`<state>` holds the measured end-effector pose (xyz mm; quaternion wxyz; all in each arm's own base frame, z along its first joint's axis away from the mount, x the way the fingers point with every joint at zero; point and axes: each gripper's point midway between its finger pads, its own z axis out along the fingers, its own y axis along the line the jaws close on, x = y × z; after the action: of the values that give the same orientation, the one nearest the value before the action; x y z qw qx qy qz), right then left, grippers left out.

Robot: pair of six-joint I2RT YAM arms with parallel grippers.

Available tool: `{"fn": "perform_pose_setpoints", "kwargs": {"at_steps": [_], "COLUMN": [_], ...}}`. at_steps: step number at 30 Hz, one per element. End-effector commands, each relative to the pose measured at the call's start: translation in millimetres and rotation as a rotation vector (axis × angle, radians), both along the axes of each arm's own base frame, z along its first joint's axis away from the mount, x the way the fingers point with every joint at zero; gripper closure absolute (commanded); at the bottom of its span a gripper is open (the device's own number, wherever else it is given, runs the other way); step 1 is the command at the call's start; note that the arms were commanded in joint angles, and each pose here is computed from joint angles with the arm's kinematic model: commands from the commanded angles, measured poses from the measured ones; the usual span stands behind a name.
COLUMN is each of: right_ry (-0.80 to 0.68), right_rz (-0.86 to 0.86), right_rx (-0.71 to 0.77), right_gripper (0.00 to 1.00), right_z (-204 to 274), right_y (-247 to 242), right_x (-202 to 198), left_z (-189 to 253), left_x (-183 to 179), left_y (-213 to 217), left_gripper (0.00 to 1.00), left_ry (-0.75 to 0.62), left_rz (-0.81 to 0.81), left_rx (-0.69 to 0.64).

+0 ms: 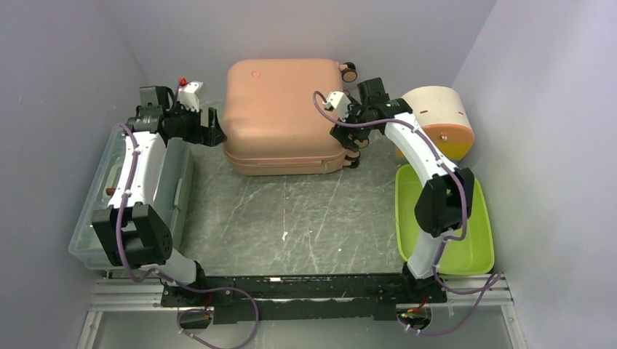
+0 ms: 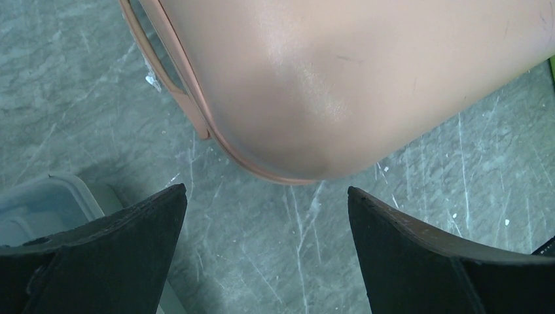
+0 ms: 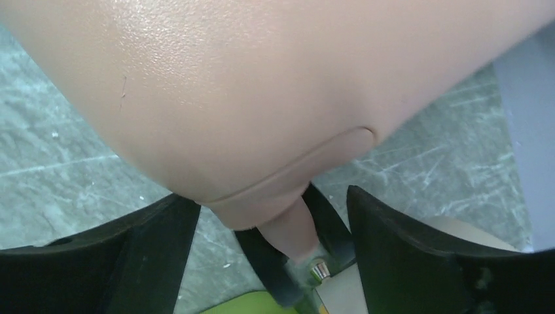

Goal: Open, take out, and arrange the luggage
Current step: Pick up the handle of luggage, then adjust the luggage at the center of the board.

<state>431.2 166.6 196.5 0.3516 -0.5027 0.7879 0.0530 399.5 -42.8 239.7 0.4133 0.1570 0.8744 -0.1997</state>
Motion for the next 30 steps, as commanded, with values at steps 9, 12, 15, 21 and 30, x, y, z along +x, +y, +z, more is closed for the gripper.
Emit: {"fn": "perform_pose_setpoints", "kwargs": {"at_steps": [9,12,15,21,30], "right_ry": [0.374,0.372,0.323,0.304,0.392], "right_rz": [0.180,0.212,0.252,0.280,0.461], "right_rx": [0.024,0.041,0.064,0.207,0.229], "right_gripper": [0.68,0.67,0.63,0.60,0.42], "right_z": [-37.7,-43.4,-43.2,-27.0,-23.2], "right_y": [28.8,47.2,75.4,138.2,204.4], "right_x": [-87.2,-115.3,-141.7,-166.8,-202.5], "left_z": [1.9,2.1,4.5,18.1,50.3], "left_x": [-15.0,-16.2,-16.6,-18.6,-32.2], "left_y": [-4.4,-5.2,-6.9,-11.8,-17.2], "left_gripper": [0.01,0.01,0.01,0.01,0.01], "left_ry": [-0.022,-0.022,-0.022,-0.031,-0.088], "left_rz": [-0.046,-0.051,-0.055,-0.079,-0.122], "left_rx": [-0.055,-0.061,-0.071,-0.091,-0.085]}}
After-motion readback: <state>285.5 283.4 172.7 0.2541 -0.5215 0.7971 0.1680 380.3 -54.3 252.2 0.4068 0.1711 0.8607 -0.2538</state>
